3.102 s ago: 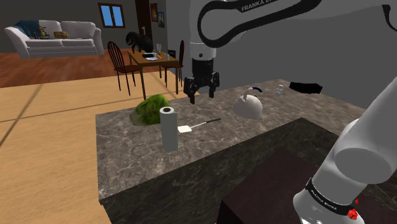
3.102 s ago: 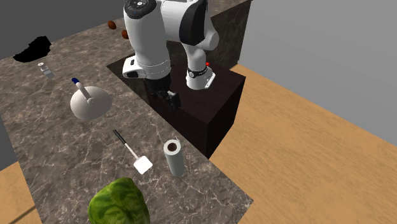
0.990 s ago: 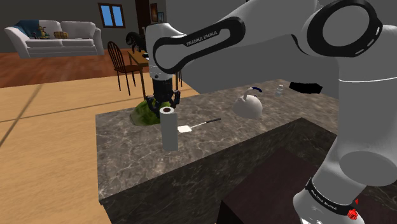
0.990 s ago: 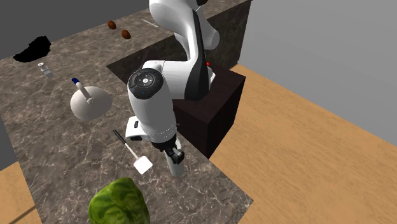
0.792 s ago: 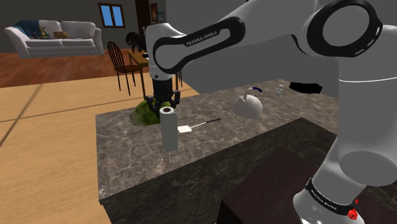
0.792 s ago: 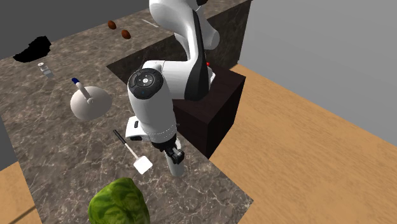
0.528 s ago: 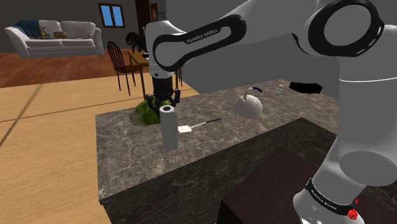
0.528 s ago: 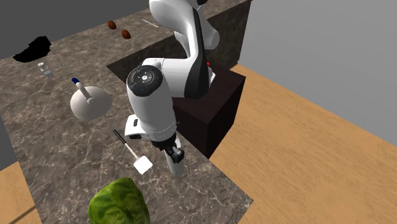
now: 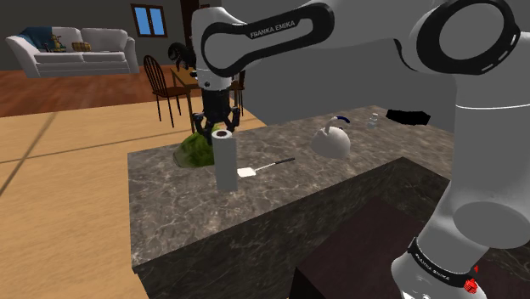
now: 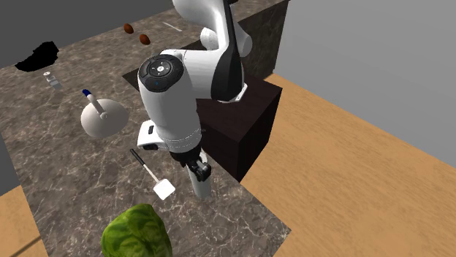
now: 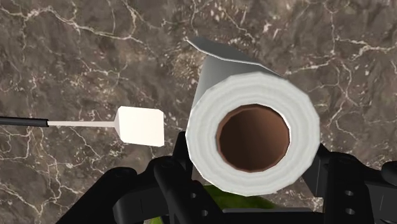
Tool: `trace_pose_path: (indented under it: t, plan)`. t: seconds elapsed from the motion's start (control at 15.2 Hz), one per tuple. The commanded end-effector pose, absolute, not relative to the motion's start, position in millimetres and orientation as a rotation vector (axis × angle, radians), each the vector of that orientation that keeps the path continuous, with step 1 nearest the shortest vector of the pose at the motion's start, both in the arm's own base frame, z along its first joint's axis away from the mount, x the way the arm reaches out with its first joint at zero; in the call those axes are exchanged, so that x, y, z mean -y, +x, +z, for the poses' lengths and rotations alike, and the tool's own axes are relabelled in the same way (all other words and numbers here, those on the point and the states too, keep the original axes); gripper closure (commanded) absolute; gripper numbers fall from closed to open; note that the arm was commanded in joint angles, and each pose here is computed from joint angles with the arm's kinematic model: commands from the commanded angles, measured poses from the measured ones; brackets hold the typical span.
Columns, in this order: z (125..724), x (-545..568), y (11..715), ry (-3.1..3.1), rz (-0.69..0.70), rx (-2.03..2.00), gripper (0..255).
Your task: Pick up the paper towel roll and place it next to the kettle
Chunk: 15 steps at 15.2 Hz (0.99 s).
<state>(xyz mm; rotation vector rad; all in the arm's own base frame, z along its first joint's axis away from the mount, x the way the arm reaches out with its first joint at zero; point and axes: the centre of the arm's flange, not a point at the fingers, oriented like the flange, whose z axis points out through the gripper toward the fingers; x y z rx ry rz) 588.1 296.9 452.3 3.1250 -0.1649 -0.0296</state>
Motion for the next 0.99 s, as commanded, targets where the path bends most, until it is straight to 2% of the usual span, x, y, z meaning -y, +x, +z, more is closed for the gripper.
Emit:
trace_pose_path:
  t: [0.0,0.92]
  plan:
    - [464,-296,589,3.125,-0.03,0.165,255]
    - [537,-296,589,3.125,-0.03,0.165,255]
